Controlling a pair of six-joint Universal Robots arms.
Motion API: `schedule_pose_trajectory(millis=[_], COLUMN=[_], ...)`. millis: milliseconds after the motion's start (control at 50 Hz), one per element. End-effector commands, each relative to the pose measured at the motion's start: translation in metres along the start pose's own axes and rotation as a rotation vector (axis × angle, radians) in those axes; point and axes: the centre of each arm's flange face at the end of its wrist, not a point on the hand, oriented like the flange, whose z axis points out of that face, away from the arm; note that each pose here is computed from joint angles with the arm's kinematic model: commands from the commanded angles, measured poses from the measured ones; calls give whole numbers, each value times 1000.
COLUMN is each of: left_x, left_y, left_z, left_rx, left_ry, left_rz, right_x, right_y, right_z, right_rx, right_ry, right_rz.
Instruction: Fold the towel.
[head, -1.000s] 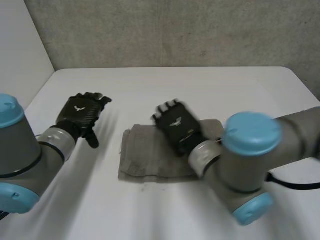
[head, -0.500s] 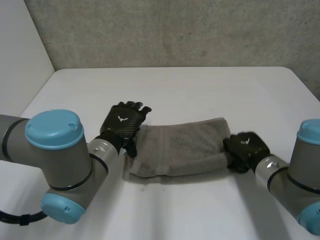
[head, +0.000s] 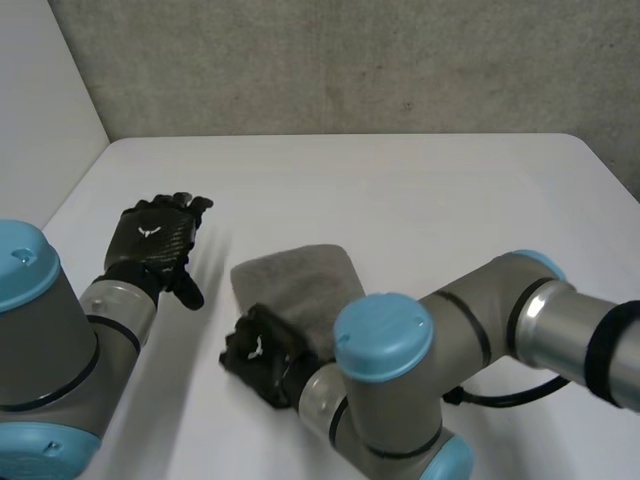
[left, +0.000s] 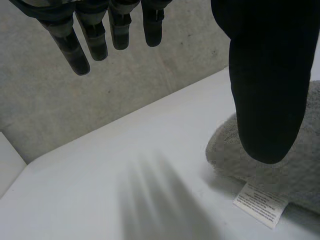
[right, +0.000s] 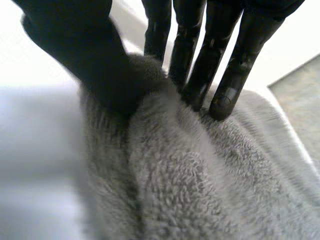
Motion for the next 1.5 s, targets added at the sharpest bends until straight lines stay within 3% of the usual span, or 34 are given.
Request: schedule_pose_trajectory(millis=[20, 40, 60, 100, 140, 200, 340, 420, 640, 800, 880, 980, 1020, 1040, 1060, 1080, 1120, 1160, 1180, 1220, 1280, 1500], left_x=[7, 7, 11, 17, 26, 31, 63, 74, 84, 81, 79, 74, 70, 61, 55, 55, 49, 18, 18, -20, -37, -45], left_y=[-11, -11, -14, -17, -24, -26, -19, -7, 50, 59, 33, -20, -45, -69, -92, -92, -112, -150, -150, -172, -177, -179], left_z=[5, 5, 6, 8, 11, 14, 20, 22, 20, 15, 11, 3, -1, -7, -16, -16, -23, -31, -31, -37, -45, -49], left_rx=[15, 15, 11, 6, -9, -21, -136, -190, -329, -317, -240, -95, -32, 23, 65, 66, 98, 144, 145, 138, 114, 117], left_ry=[29, 29, 43, 60, 93, 105, 171, 176, 53, 50, 71, 79, 75, 67, 73, 73, 86, 65, 65, 23, 43, 107], left_rz=[-32, -32, -63, -104, -179, -208, -273, -297, -221, -69, -35, -79, -102, -120, -134, -135, -145, -177, -177, -192, -226, -276], right_x=[78, 107, 107, 148, 158, 165, 174, 165, 140, 137, 155, 193, 230, 231, 250, 250, 279, 286, 289, 289, 284, 270], right_y=[-14, -8, -8, 9, 15, 22, 36, 56, 78, 76, 58, 16, -9, -9, -19, -19, -36, -41, -46, -49, -51, -48], right_z=[-27, -36, -36, -55, -61, -69, -77, -60, -27, -15, -24, -56, -87, -87, -107, -108, -149, -167, -183, -193, -201, -204], right_rx=[65, 89, 89, 126, 135, 127, 44, -52, -172, -183, -147, -51, 46, 47, 86, 86, 140, 137, 121, 94, 48, 2], right_ry=[195, 272, 273, 383, 410, 422, 371, 287, 175, 154, 214, 381, 567, 568, 672, 673, 851, 915, 954, 960, 938, 901], right_rz=[242, 360, 362, 572, 654, 757, 842, 893, 738, 547, 498, 468, 500, 500, 520, 520, 538, 532, 530, 534, 555, 579])
